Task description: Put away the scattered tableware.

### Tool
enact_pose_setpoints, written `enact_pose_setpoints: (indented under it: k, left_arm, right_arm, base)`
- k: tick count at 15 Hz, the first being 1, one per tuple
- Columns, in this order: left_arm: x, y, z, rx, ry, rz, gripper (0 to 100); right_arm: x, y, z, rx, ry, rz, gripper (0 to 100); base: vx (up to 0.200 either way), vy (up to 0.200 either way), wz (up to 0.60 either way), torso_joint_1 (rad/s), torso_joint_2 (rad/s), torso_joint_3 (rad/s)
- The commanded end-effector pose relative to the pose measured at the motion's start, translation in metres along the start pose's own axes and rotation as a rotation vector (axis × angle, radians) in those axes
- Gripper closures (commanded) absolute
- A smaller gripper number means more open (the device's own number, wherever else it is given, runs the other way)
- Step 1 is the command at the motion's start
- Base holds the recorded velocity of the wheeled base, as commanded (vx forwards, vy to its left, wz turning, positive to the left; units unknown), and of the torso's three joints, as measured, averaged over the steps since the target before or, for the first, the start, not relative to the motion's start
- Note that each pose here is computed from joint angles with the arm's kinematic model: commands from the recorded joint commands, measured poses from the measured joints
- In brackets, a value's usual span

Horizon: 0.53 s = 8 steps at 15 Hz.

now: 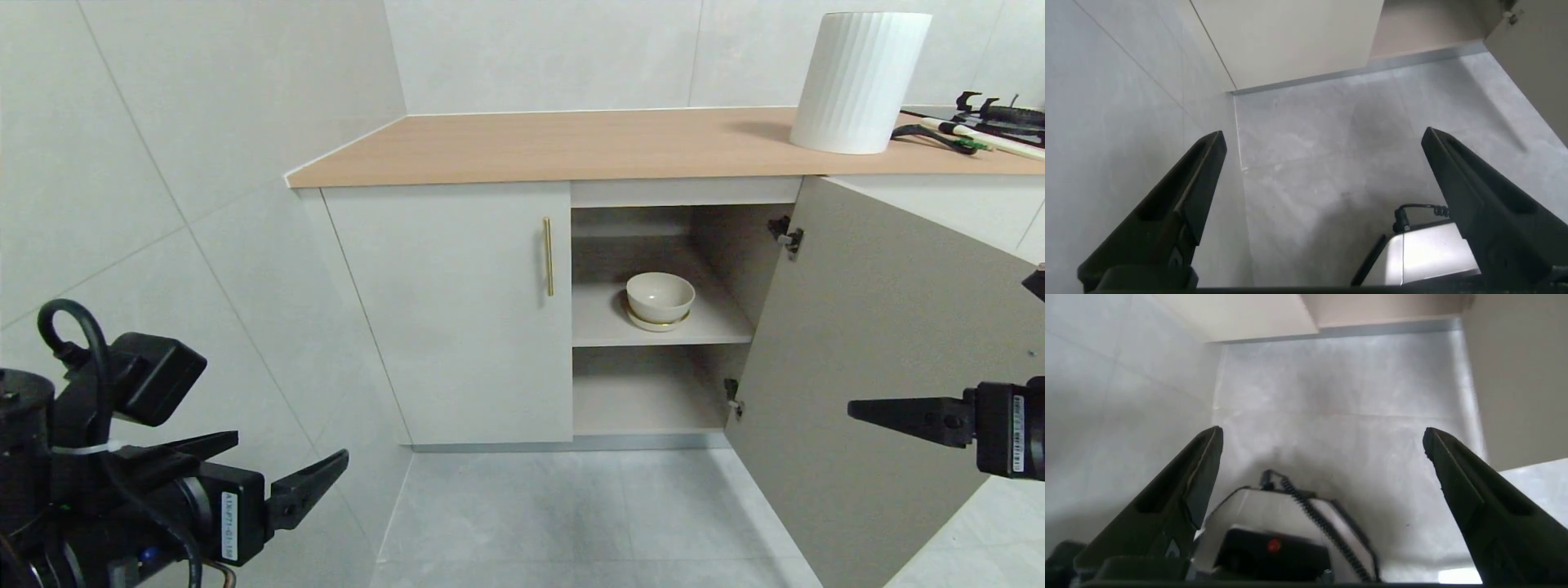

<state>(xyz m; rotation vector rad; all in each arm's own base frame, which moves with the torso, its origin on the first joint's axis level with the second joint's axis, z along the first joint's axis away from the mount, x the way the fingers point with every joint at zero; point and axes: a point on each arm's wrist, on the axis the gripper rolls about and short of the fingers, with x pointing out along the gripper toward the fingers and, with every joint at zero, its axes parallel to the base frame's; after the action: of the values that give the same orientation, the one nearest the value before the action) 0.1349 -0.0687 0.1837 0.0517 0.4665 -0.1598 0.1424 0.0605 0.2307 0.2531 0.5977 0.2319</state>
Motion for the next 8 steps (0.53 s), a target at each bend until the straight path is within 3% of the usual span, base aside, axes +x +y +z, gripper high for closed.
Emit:
enact_pose_setpoints:
  k: [1, 6, 8]
  left_arm:
    - [0.0007, -0.0001, -0.0002, 0.0, 0.003, 0.002, 0]
    - [0.0024, -0.0008, -0.0006, 0.005, 0.01, 0.002, 0]
    - [0.0028, -0.0006, -0.0013, 0.005, 0.014, 0.004, 0]
  right_arm:
    - [0.0009, -0.0027, 0.0008, 0.007, -0.004, -0.016, 0]
    - [0.0005, -0.0027, 0.0009, 0.006, -0.005, -0.015, 0]
    - [0.0005, -0.0027, 0.0009, 0.006, -0.005, -0.015, 0]
  base:
    - [0.0, 0.0, 0.0, 0.0, 0.0, 0.0]
    - [0.0, 0.0, 0.0, 0.0, 0.0, 0.0]
    - [0.0, -0.2, 0.0, 0.005, 0.0, 0.005]
